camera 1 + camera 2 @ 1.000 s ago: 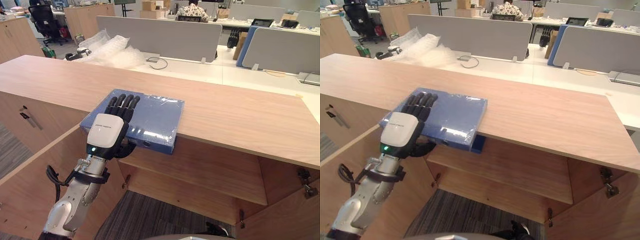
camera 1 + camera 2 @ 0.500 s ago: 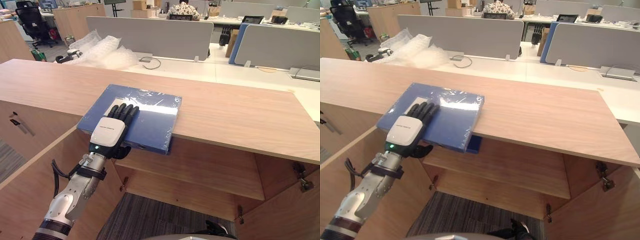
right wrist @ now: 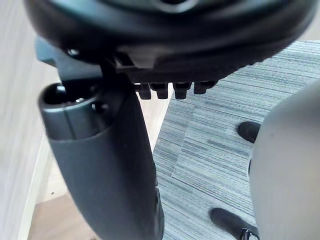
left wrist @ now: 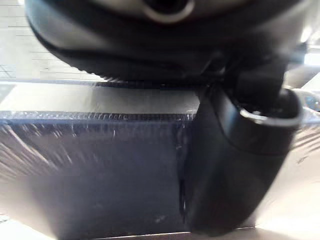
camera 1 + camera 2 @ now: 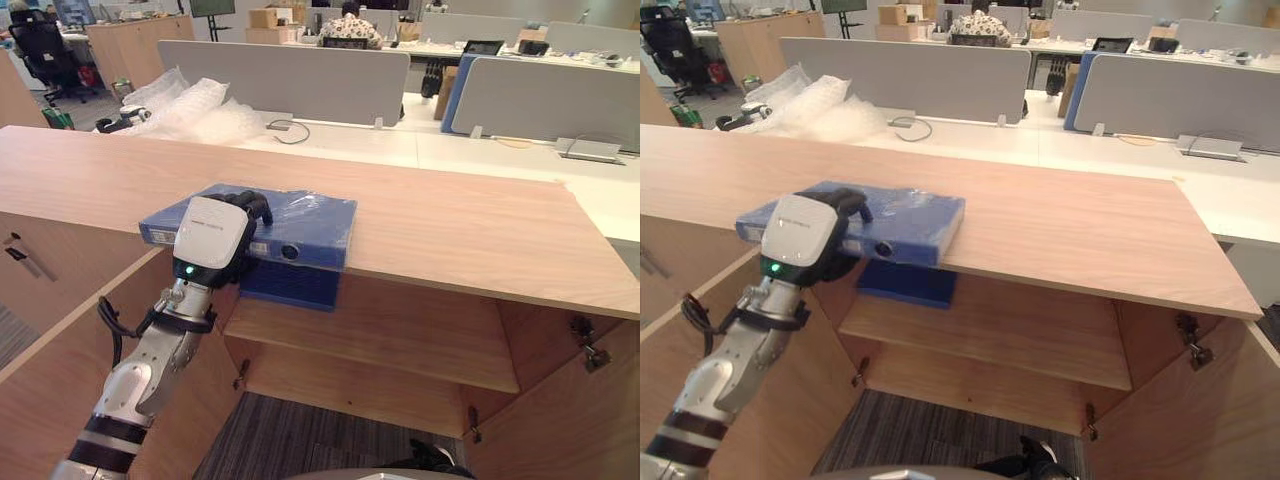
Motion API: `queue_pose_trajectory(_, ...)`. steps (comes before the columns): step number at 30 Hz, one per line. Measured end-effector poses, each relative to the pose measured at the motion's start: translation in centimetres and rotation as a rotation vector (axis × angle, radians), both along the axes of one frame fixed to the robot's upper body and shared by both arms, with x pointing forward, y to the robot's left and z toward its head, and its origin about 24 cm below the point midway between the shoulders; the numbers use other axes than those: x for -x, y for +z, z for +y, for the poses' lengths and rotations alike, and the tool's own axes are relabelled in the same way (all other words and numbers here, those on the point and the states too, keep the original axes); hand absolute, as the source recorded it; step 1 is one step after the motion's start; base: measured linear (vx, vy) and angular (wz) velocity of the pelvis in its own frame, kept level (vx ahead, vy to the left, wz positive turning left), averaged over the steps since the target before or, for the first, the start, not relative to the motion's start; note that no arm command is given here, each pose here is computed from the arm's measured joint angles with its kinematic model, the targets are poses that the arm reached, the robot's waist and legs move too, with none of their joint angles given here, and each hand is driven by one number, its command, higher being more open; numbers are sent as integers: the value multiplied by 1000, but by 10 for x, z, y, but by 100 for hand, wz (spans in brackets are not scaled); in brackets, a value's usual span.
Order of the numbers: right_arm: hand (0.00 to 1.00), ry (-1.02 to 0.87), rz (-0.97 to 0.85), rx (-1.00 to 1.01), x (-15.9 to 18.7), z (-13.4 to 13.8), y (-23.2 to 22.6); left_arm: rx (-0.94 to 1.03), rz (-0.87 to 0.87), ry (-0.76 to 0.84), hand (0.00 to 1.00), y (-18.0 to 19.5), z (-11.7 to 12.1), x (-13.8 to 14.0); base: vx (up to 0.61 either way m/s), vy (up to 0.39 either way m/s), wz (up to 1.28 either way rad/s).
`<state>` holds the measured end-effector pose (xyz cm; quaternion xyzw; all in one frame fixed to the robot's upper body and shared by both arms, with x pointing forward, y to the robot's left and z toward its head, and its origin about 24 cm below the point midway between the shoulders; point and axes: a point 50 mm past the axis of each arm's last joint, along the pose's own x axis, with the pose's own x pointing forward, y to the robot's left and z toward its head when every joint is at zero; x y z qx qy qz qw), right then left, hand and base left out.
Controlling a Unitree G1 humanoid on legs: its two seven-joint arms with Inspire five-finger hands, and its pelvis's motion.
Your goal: Walk over to the cabinet, pick up the folder, carry it to the office cabinet, place the folder inside the office cabinet, then close the office cabinet door
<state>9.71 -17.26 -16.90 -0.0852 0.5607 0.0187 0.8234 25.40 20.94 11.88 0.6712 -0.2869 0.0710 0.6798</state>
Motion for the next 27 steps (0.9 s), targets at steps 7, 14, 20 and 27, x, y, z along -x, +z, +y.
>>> queue_pose_trajectory(7,100,-5,-4,6,-2,-2,1,121,-63,3,0,10,-13,15,7,4,-4)
queue_pose_trajectory(14,100,-260,-193,-64,-9,0,16,890,-228,56,0,26,-2,70,21,3,-19)
queue_pose_trajectory(20,100,-455,-552,-102,-28,5,74,1321,-367,81,0,26,19,102,-22,-9,-30)
queue_pose_trajectory(27,100,-519,-1099,102,-60,-22,193,1611,-483,-81,0,36,24,118,26,19,-35)
